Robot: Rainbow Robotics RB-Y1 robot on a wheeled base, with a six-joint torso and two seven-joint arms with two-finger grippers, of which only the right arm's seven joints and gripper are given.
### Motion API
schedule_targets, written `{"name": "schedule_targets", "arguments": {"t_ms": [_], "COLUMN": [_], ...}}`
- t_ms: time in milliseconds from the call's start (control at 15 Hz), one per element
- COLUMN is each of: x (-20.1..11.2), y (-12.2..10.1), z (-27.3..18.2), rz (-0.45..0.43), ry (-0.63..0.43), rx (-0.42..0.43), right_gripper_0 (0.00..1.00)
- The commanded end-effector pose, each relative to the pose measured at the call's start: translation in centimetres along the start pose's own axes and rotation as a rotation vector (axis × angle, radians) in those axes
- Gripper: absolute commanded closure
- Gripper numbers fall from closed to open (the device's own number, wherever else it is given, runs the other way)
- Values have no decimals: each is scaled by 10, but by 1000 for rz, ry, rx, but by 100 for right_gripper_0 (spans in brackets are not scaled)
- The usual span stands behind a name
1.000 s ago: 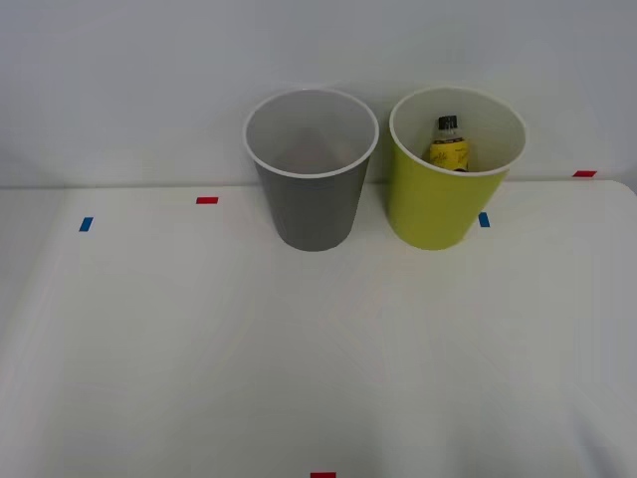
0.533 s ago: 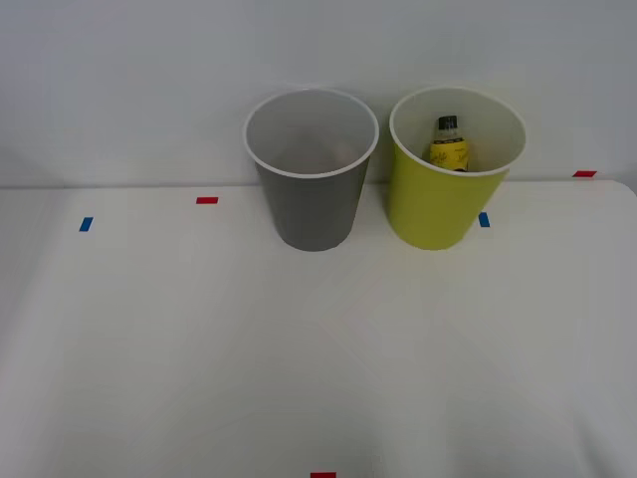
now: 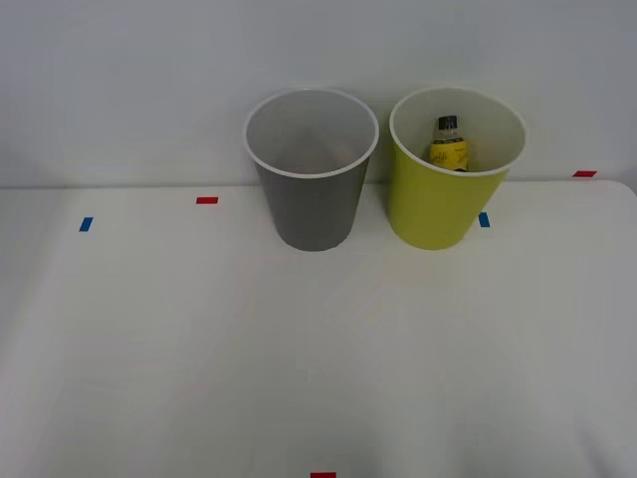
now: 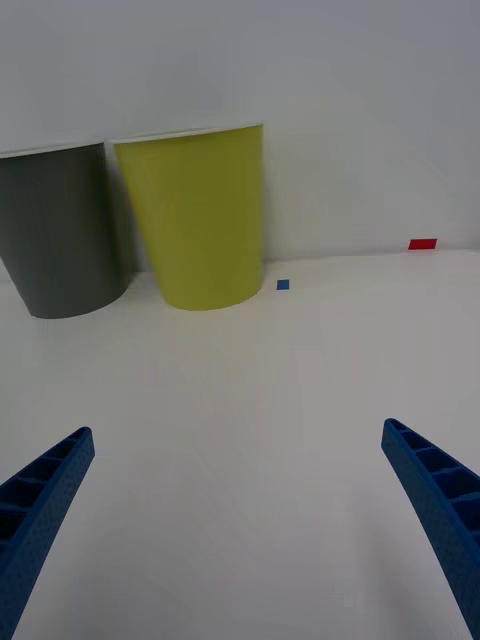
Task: Put cans in the gray bin, plastic bottles in the light green bin
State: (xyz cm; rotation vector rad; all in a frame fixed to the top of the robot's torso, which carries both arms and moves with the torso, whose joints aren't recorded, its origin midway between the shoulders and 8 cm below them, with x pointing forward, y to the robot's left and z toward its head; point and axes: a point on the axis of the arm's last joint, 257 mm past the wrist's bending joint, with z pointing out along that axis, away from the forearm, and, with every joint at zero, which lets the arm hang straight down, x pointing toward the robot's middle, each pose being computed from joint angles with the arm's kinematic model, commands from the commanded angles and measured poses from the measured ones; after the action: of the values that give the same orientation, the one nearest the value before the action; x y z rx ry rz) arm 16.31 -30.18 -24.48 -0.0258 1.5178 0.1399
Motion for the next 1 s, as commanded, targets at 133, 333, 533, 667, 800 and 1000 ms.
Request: {"name": "schedule_targets", "arguments": {"t_ms": [133,333,533,667,800,1000], "x": [6,12,13,13,13,10], "y": [8,12,12,11,9,5], "z": [-3,-6,-5,-6,-7,-8], "rz": [13,20,19,17,7,-19], "ry": [19,33,33,36,42,37], "rx": [-8,-11,-12,-13,-18,-20], "right_gripper_0": [0,0,0,0,0,0]}}
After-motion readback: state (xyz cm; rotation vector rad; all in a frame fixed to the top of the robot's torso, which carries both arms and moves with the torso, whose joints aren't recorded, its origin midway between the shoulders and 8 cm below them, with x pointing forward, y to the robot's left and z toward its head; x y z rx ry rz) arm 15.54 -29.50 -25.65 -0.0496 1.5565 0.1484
